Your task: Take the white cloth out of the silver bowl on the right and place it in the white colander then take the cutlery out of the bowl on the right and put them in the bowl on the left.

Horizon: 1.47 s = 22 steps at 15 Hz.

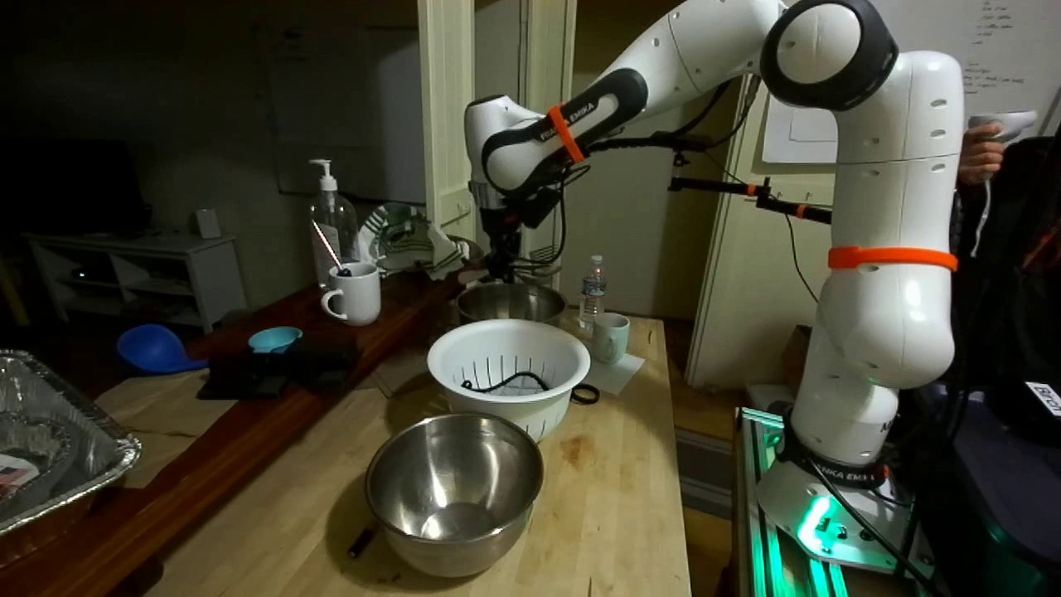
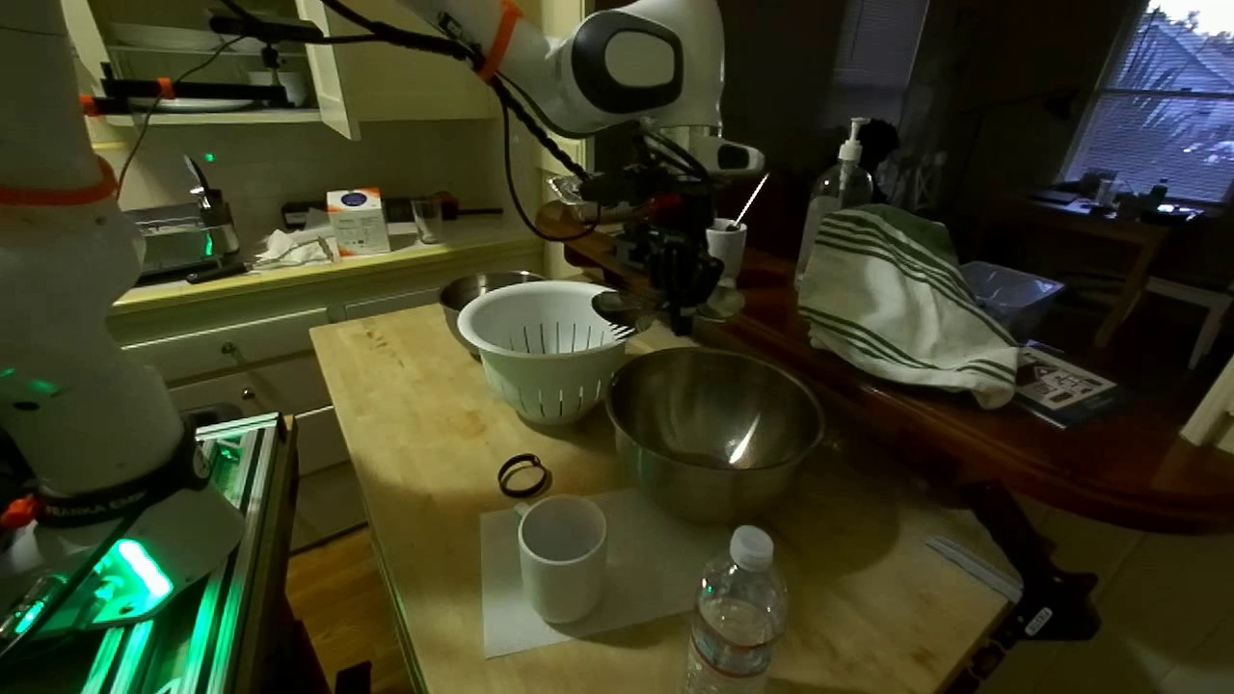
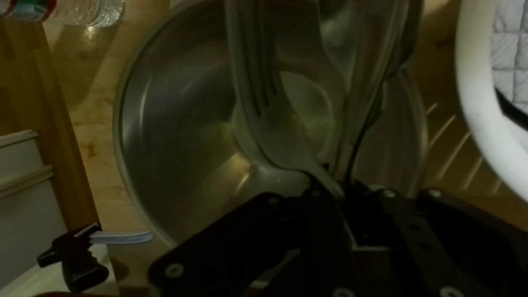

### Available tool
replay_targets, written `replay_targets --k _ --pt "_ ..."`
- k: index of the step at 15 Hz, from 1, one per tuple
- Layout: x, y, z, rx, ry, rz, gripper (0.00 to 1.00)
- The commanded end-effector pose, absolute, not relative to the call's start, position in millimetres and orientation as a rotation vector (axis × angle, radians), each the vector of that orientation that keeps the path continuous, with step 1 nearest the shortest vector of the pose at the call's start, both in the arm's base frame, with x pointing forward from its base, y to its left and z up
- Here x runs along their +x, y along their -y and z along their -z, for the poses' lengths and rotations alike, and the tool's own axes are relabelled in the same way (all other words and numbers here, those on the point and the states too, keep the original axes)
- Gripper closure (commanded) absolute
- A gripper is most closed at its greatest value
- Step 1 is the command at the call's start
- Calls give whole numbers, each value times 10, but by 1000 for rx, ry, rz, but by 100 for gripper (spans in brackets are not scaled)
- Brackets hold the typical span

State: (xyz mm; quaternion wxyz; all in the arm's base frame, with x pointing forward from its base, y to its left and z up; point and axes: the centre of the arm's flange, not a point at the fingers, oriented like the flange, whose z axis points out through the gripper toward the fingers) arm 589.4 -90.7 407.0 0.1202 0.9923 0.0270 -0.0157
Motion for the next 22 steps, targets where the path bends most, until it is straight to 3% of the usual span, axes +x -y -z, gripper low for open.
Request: replay_targets --k 1,9,16,22 --pt "5735 212 -3961 2780 -273 83 98" --pt "5008 -760 -3563 2594 -476 -102 98" --pt "4302 -601 -3690 2466 -677 -234 98" --pt "4581 -552 -4127 2462 -727 -175 98"
